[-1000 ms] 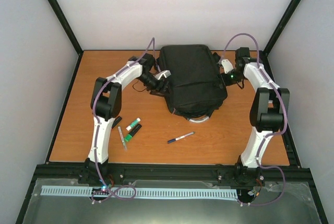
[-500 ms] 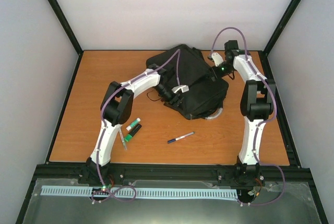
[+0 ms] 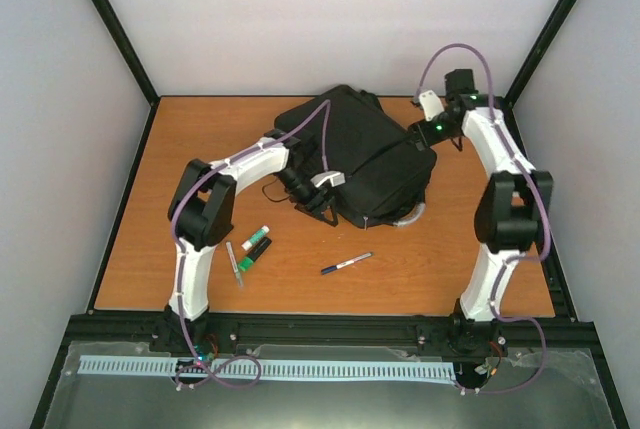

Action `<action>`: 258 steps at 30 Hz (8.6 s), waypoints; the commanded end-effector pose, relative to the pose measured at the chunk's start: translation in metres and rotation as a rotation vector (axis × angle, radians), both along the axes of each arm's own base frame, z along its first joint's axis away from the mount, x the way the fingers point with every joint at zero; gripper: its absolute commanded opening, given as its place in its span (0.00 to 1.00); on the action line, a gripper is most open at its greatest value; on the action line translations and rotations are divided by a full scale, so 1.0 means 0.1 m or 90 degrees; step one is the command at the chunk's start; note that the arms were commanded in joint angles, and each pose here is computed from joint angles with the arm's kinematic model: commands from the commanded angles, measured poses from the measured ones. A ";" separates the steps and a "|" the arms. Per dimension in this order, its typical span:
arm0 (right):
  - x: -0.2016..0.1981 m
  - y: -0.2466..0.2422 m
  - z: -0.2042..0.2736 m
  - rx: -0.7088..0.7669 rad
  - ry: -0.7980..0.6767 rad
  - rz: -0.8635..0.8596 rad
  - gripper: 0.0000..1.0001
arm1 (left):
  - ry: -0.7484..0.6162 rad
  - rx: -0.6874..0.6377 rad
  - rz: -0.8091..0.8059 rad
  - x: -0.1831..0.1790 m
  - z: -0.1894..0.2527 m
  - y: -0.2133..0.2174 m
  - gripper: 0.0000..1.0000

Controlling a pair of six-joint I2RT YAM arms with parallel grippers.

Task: Pack the student bag
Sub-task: Adjust the student bag at the center of the board, then zip the student bag at the center of the board.

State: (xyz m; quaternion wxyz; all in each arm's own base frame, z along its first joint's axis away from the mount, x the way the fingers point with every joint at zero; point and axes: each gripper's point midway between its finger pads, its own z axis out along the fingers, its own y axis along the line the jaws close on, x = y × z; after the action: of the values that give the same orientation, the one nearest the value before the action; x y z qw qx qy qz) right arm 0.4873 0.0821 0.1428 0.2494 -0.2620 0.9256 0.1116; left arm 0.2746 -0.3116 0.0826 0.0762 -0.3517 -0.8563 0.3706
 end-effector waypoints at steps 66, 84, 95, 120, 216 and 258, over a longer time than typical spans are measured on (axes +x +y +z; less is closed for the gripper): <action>-1.57 0.31 -0.15 0.129 -0.019 0.031 0.53 | -0.753 -0.177 -0.523 -0.04 0.56 -0.42 0.55; -1.83 0.05 -0.20 0.122 -0.024 -0.018 0.55 | -0.845 -0.193 -0.613 0.05 0.07 -0.74 0.53; -1.91 0.03 -0.16 0.120 -0.022 -0.010 0.53 | -0.808 -0.167 -0.477 0.40 0.26 -1.03 0.01; -1.66 0.10 -0.31 0.117 -0.013 0.022 0.41 | -0.508 -0.244 -0.057 0.70 0.85 -1.39 0.01; -1.79 0.54 -0.49 0.074 0.043 0.151 0.03 | -0.396 -0.271 -0.037 0.68 0.86 -1.25 0.01; -1.87 -0.18 -0.93 -0.071 0.166 0.127 0.03 | -0.305 -0.113 -0.192 -0.02 0.19 -0.18 0.01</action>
State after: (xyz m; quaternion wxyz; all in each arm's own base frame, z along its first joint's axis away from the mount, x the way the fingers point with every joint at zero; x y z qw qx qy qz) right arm 0.2947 0.0726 0.0523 0.0955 -0.3414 0.9250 0.1366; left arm 0.2733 -0.3630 0.0974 -0.1142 -0.5601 -0.7375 0.3597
